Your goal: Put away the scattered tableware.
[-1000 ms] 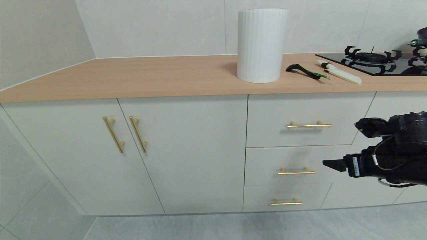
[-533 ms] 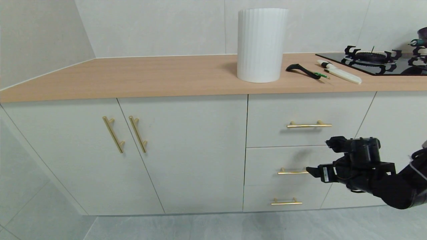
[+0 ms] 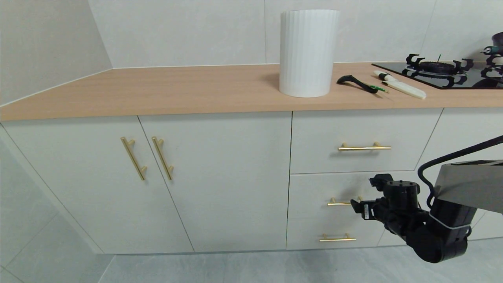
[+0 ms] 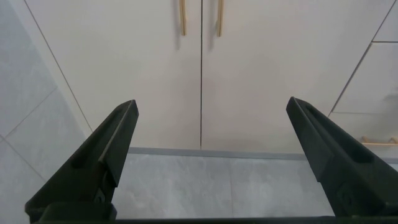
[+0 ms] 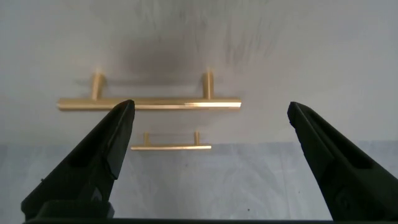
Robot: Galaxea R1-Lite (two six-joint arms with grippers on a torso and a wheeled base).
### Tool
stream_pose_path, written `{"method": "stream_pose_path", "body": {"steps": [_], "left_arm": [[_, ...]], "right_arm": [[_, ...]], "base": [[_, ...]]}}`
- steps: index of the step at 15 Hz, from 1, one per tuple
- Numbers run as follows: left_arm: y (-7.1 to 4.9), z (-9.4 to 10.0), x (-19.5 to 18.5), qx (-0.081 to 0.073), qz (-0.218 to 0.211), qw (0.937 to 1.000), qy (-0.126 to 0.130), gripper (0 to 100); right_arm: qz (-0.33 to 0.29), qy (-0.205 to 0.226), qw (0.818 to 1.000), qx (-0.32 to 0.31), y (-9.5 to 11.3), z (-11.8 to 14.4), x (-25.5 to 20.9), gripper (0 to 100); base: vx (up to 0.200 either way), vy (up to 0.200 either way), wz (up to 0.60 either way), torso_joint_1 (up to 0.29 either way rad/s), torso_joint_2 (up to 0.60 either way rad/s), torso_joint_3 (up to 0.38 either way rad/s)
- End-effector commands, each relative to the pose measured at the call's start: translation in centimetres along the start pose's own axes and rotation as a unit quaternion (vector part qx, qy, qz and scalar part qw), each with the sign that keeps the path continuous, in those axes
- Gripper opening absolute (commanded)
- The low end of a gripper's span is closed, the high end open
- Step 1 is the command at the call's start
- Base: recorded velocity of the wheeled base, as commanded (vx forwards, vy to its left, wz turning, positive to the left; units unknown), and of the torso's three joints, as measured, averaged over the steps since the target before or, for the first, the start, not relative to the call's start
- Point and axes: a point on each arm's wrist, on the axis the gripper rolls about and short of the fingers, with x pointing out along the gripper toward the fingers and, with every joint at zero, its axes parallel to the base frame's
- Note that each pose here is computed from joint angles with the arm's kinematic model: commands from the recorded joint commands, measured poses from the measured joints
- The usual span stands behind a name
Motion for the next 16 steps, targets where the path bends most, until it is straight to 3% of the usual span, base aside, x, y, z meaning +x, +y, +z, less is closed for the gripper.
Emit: {"method": "stream_pose_path", "body": {"steps": [1, 10, 16], "left_arm": [[0.0, 0.0, 0.0, 0.0, 0.0, 1.0, 0.0, 100], [0.0, 0.0, 0.0, 0.0, 0.0, 1.0, 0.001, 100], [0.0, 0.0, 0.0, 0.0, 0.0, 1.0, 0.0, 100]], "right_arm": [[-0.008, 0.014, 1.0, 0.001, 0.3, -1.4, 1.4, 100], [-0.044, -0.006, 0.999, 0.025, 0.6, -1.2, 3.3, 100], [-0.043, 0.006, 0.999, 0.019, 0.5, -1.7, 3.1, 100]], "base": [[0.0, 0.0, 0.0, 0.0, 0.0, 0.0], [0.0, 0.0, 0.0, 0.0, 0.0, 0.0], [0.0, 0.0, 0.0, 0.0, 0.0, 0.0]]}}
